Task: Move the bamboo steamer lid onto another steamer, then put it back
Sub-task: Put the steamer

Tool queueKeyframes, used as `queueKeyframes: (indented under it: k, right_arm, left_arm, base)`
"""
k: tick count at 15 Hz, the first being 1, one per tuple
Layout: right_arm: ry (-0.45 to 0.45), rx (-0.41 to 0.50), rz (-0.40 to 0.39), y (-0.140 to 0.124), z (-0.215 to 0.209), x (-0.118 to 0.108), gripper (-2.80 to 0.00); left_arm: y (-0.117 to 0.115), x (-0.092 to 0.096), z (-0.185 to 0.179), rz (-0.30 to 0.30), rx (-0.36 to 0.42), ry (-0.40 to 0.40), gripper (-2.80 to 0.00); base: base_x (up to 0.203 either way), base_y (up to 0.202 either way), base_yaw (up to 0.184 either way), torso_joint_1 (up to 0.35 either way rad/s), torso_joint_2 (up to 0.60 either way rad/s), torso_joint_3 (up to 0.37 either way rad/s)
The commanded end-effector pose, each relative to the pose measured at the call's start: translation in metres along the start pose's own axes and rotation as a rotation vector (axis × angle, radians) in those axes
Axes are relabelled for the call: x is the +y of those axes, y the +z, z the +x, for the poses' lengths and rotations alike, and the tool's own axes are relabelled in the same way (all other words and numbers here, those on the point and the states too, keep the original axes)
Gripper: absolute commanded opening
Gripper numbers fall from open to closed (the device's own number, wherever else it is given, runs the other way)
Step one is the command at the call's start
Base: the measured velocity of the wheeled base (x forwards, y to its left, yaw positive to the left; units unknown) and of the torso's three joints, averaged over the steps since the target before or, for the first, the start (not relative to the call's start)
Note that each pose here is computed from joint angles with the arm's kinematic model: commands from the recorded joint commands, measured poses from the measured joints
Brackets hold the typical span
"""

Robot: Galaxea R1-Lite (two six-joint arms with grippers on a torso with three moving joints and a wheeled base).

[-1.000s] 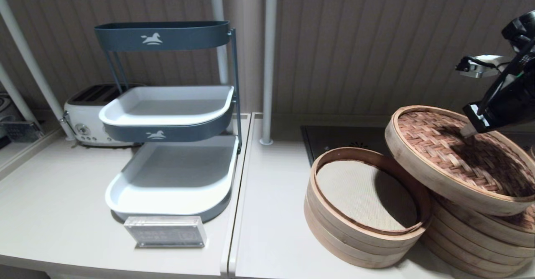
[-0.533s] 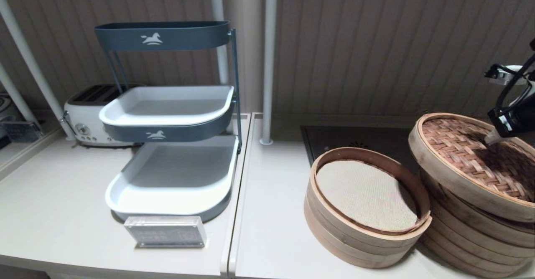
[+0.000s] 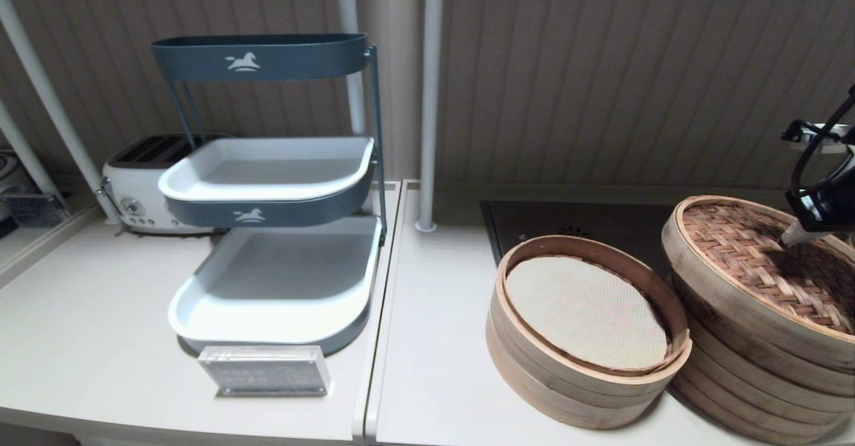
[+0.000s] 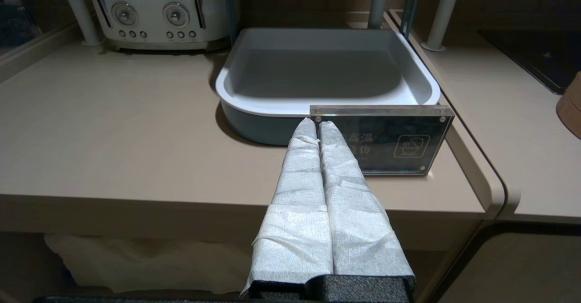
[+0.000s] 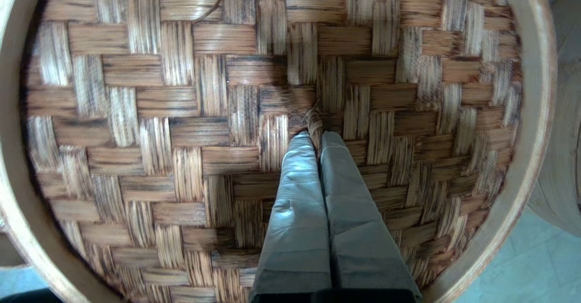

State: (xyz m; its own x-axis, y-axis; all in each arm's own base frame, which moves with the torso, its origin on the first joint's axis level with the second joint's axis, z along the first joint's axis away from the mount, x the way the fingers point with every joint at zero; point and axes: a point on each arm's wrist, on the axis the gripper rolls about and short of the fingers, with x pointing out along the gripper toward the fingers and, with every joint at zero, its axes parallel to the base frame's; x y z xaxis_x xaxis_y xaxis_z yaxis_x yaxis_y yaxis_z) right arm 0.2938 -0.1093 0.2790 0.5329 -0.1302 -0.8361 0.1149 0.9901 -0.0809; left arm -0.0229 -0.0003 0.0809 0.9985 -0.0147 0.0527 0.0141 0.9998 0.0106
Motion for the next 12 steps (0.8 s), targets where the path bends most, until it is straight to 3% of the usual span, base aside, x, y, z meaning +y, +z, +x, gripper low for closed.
queueKeyframes:
  k: [1, 12]
  right_arm:
    - [-0.007, 0.020, 0.019, -0.001, 0.006, -0.008, -2.80]
    - [-0.025, 0.031, 0.067, -0.006, 0.009, -0.028, -2.80]
  left_arm:
    - [-0.008, 0.000, 0.002, -0.001, 0.025, 0.000, -2.80]
    - [-0.008, 0.000, 0.002, 0.000, 0.024, 0.001, -2.80]
  base:
    - [0.000, 0.000, 0.000, 0.000, 0.00, 0.000]
    - [0.000, 0.000, 0.000, 0.000, 0.00, 0.000]
